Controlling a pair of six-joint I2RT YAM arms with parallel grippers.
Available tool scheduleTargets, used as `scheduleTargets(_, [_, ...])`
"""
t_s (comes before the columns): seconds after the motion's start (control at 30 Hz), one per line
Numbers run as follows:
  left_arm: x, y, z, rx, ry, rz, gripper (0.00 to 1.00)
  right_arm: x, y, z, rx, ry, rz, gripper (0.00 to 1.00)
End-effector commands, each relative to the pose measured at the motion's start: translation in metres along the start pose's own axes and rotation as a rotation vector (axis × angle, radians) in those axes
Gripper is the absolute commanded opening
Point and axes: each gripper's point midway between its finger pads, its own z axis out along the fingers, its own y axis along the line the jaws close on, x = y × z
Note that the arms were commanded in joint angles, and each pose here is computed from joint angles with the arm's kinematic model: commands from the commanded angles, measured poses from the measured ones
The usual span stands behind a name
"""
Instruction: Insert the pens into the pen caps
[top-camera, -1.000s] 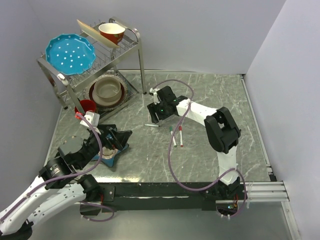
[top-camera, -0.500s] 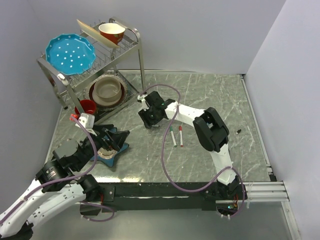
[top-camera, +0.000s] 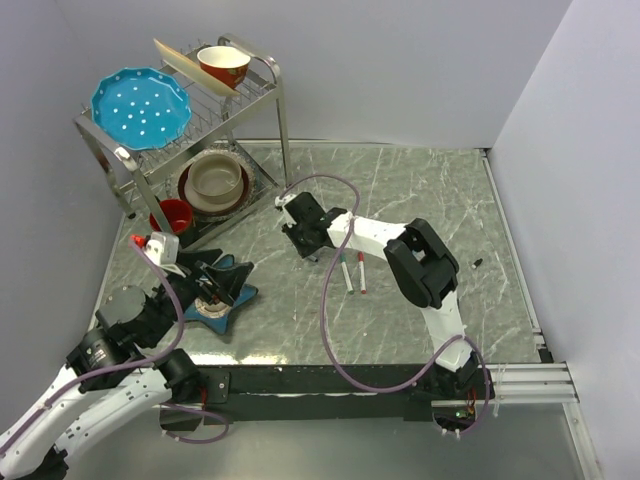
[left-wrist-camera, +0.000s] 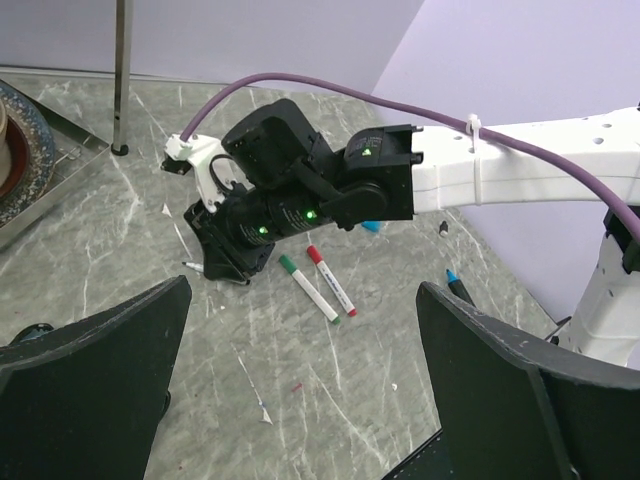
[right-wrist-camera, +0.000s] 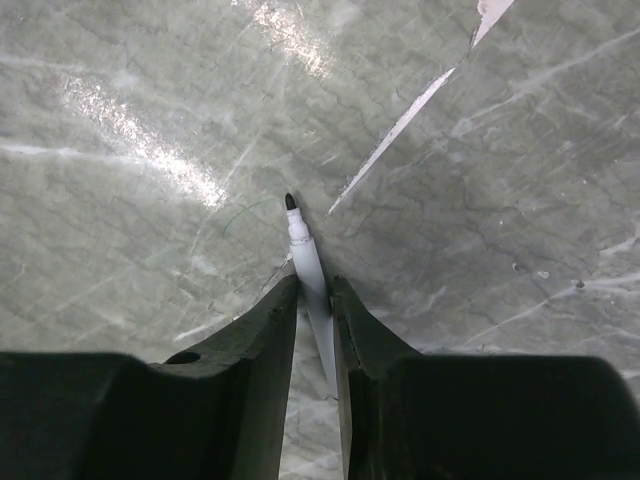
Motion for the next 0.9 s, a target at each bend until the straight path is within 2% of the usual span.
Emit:
scheduleTargets(0.0, [-0.013,-0.005,-0.002,0.028,-0.053,0.017,0.99,0.019,0.004,-0.009,0.042,0.044,0.022,0.24])
scheduleTargets(0.03, [-0.012,-0.005,-0.003,0.031,-0.053,0.015,0.99,0.021,0.004,-0.011,0.052,0.047,0.032,0.19])
scheduleTargets(0.3, [-0.011,0.002,0.000,-0.013,-0.058,-0.018,0.98,0.032,-0.004,-0.023,0.145,0.037,0.242,0.01])
scheduleTargets(0.47, [0.008,0.008,0.012,-0.073,0.045,-0.029,0.95,0.042,0.005,-0.034,0.095,0.004,0.321,0.00])
scheduleTargets(0.63, [0.034,0.000,0.021,-0.045,0.142,-0.069,0.90,0.038,0.012,-0.045,0.056,-0.047,0.359,0.00])
scheduleTargets(0.87, [0.077,-0.002,0.038,-0.056,0.271,-0.156,0.91,0.021,0.012,-0.061,0.045,-0.110,0.381,0.00])
